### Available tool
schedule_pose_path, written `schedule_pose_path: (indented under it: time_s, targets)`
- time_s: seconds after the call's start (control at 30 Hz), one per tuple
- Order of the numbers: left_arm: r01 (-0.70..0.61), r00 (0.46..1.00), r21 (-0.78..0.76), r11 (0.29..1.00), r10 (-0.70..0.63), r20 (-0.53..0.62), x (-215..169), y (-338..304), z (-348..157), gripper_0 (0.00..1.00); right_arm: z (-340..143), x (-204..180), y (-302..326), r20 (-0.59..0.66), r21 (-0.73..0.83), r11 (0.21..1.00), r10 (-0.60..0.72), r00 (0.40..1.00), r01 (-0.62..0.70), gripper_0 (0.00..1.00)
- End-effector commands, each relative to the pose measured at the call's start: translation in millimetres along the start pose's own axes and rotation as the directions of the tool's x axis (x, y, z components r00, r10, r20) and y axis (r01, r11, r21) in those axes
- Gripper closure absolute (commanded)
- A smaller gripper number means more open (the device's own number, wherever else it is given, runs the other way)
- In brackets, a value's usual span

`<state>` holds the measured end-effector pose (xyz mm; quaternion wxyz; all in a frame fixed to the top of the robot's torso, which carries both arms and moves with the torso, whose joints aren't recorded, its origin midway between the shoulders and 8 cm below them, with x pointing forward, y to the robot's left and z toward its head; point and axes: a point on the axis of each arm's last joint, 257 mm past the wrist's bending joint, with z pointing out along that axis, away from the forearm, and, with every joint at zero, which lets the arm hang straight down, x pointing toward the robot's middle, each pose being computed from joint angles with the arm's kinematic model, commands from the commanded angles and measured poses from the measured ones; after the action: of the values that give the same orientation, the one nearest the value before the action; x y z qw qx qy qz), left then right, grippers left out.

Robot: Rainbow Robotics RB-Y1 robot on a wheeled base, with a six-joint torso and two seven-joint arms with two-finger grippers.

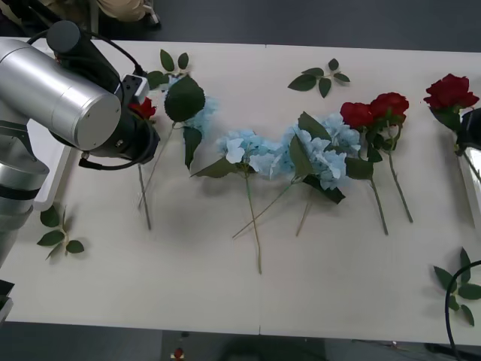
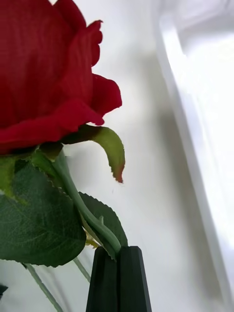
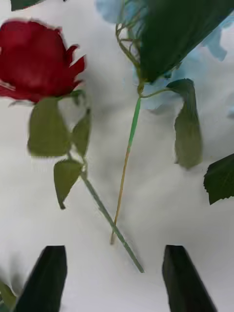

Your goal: Put the red flowers into the right box and the blue flowers into the left box

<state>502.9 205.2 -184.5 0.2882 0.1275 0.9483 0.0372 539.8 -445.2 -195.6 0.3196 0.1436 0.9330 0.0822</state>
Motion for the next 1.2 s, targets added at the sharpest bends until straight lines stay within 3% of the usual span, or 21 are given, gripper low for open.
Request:
schedule_pose_path:
  time_s: [0.03,0.27,0.83,1.2]
  targets:
    - [-0.067,0.995,-0.001,0.998,0.067,0.072,-29.2,-3.3,-18.4,0.0,-29.9,-23.8,-0.2,0.1,0.034,0.999,-0.038,0.994,0.034,1.0]
    - [-0.044,0.997,-0.061,0.997,0.048,0.054,-26.0,16.0,-13.1,0.0,-55.0,-51.0,-21.9,0.169,0.102,0.994,-0.064,0.983,0.047,1.0]
    - [0.063,0.998,-0.143,0.988,-0.058,0.04,-23.0,56.5,45.0,0.0,-60.5,-88.4,-150.3,0.215,0.368,0.929,-0.118,0.969,0.031,1.0]
    - [0.234,0.97,-0.089,0.968,-0.228,0.08,-26.7,89.4,68.2,0.0,-62.5,-100.3,-208.1,0.303,0.444,0.896,-0.122,0.945,-0.027,1.0]
